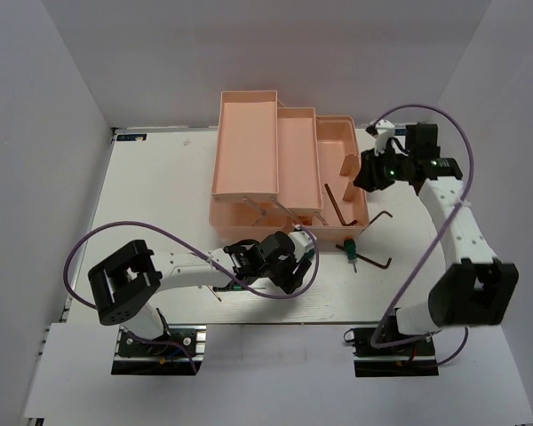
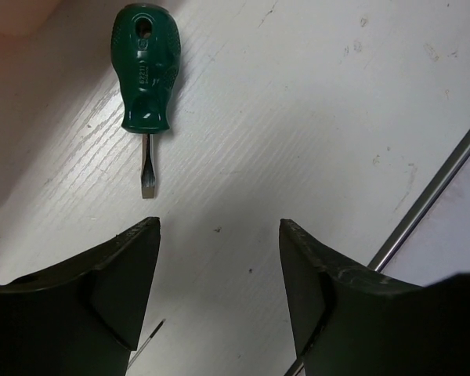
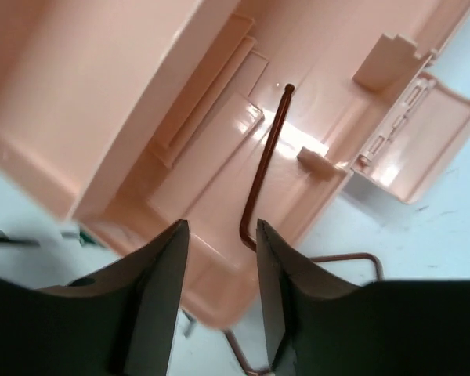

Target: Sort the tools into containers

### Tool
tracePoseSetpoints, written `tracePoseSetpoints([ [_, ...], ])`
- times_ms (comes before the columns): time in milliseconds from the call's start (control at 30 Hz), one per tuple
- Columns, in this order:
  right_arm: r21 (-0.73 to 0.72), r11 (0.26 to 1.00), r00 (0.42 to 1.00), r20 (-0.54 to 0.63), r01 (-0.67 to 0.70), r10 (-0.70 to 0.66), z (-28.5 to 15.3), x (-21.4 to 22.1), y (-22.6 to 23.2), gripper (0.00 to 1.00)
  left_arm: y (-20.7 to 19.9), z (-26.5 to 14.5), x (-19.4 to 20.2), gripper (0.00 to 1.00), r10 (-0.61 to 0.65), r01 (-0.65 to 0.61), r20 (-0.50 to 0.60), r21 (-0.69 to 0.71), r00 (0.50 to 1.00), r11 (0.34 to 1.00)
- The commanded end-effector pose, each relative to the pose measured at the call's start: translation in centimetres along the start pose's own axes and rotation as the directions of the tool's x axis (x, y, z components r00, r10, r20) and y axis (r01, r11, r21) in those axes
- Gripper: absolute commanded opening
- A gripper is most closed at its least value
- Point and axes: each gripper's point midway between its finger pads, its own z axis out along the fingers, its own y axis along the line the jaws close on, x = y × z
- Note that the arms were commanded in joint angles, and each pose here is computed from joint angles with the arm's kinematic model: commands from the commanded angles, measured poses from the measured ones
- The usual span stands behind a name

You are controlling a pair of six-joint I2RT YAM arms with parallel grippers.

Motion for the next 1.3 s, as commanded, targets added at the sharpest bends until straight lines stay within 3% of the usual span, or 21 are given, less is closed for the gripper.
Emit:
tracePoseSetpoints([
  [0,-0.091,0.972,0.976,0.000,0.217,-0.218,-2.8,3.0,2.1,0.41,0.1,-1.1,-0.8,0.73,-0.003,0.004,0.046,-0.014,0.999,1.000],
  [33,-0.088,0.951,0.955,0.049,0.296,-0.293,-5.0,3.0,3.6,0.37,0.2,-1.2,-0.6,0.73,-0.003,0.004,0.046,-0.015,0.999,1.000],
  [67,-0.140,0.927,0.935,-0.018,0.348,-0.353,-4.5,7.4,3.6,0.32,0.3,-1.4,-0.2,0.73,-0.003,0.003,0.041,-0.016,0.999,1.000],
  [133,-0.123,0.852,0.857,-0.027,0.509,-0.515,-6.2,9.4,4.0,0.18,0.3,-1.6,-0.2,0.73,-0.003,0.004,0.053,-0.013,0.999,1.000],
  [200,-0.165,0.863,0.854,-0.142,0.477,-0.500,-5.8,14.7,4.1,0.13,0.2,-1.7,-0.4,0.73,-0.004,0.004,0.069,-0.008,0.998,1.000],
  [300,-0.182,0.872,0.843,-0.226,0.455,-0.488,-4.9,19.7,3.9,0.21,0.0,-1.7,-0.6,0.73,-0.004,0.004,0.075,0.004,0.997,1.000],
  [333,-0.164,0.883,0.855,-0.226,0.439,-0.467,-4.8,19.9,3.9,0.32,0.1,-1.4,-0.3,0.73,-0.004,0.004,0.065,0.002,0.998,1.000],
  [400,-0.106,0.885,0.863,-0.198,0.453,-0.465,-3.8,19.5,3.1,0.40,-0.1,-1.4,-0.1,0.73,-0.004,0.003,0.064,0.013,0.998,1.000],
  [433,-0.102,0.899,0.872,-0.220,0.425,-0.437,-3.1,21.4,3.0,0.45,-0.1,-1.4,-0.3,0.73,-0.004,0.003,0.074,0.015,0.997,1.000],
  [500,-0.024,0.904,0.883,-0.204,0.426,-0.422,-2.0,21.0,1.5,0.49,-0.2,-1.3,0.2,0.73,-0.004,0.003,0.062,0.021,0.998,1.000],
  [967,0.059,0.909,0.880,-0.282,0.413,-0.382,1.4,24.8,-1.9,0.52,-0.1,-1.4,0.6,0.73,-0.022,0.021,0.063,0.023,0.998,1.000],
  [1133,-0.117,0.901,0.836,-0.339,0.417,-0.431,1.5,26.5,-0.5,0.46,-0.1,-1.2,0.8,0.73,-0.022,0.021,0.054,0.020,0.998,1.000],
  [1267,-0.348,0.891,0.805,-0.413,0.293,-0.426,-0.2,29.1,3.0,0.41,0.0,-1.7,0.4,0.73,-0.022,0.021,0.066,0.015,0.998,1.000],
])
